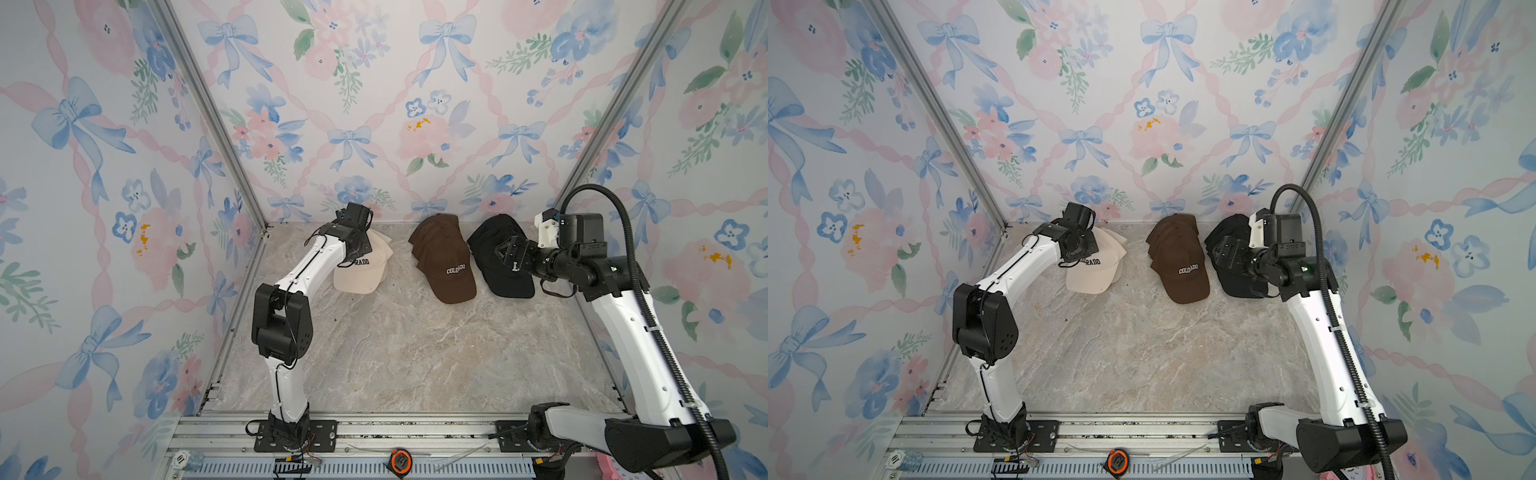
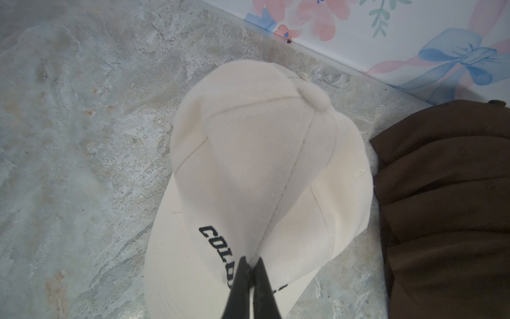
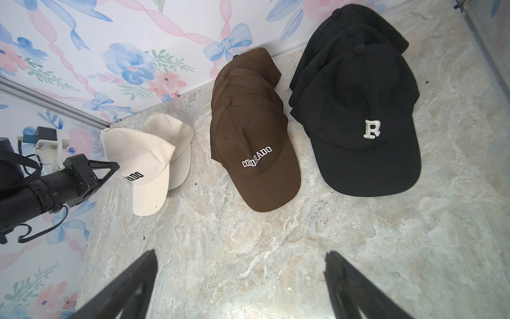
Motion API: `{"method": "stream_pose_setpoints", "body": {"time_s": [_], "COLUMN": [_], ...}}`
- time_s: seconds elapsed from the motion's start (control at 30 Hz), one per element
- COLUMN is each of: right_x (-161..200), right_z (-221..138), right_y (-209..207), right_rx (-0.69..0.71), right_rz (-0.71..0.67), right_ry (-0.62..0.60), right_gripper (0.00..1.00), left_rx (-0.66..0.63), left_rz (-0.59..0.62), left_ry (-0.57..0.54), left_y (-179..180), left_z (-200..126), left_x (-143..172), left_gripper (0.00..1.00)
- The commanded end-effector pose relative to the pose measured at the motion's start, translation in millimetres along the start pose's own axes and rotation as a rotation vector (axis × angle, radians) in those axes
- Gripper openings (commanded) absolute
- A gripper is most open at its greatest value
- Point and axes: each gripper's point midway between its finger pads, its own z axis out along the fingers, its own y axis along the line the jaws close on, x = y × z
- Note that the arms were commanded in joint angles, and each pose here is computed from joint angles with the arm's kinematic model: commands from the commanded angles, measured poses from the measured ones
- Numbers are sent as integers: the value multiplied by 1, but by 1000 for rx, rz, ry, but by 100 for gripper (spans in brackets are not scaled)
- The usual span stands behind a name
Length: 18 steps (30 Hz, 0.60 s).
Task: Stack the baseball caps by color
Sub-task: Place the baseball cap on the baseball cap.
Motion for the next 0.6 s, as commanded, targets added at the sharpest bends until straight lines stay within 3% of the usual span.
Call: {"method": "stream_pose_setpoints", "body": {"time_s": [0.0, 0.13, 0.27, 0.57], "right_x": [-1, 0, 0, -1], "right_z": [-6, -9, -10, -9], "right_y": [1, -2, -3, -5], "right_rx": [15, 29, 39, 58], "right_rz": [2, 6, 12, 25], "right_ry": [-17, -19, -19, -27], "right_gripper": [96, 96, 96, 96], "left_rx": [-3, -44, -40, -33], "left_rz": [10, 8, -13, 12], "left_ry": [11, 64, 118, 111], "left_y": [-5, 4, 11, 8], "left_z": [21, 53, 77, 83], "left_x": [1, 15, 21, 14], "left_gripper": [1, 26, 29, 34]}}
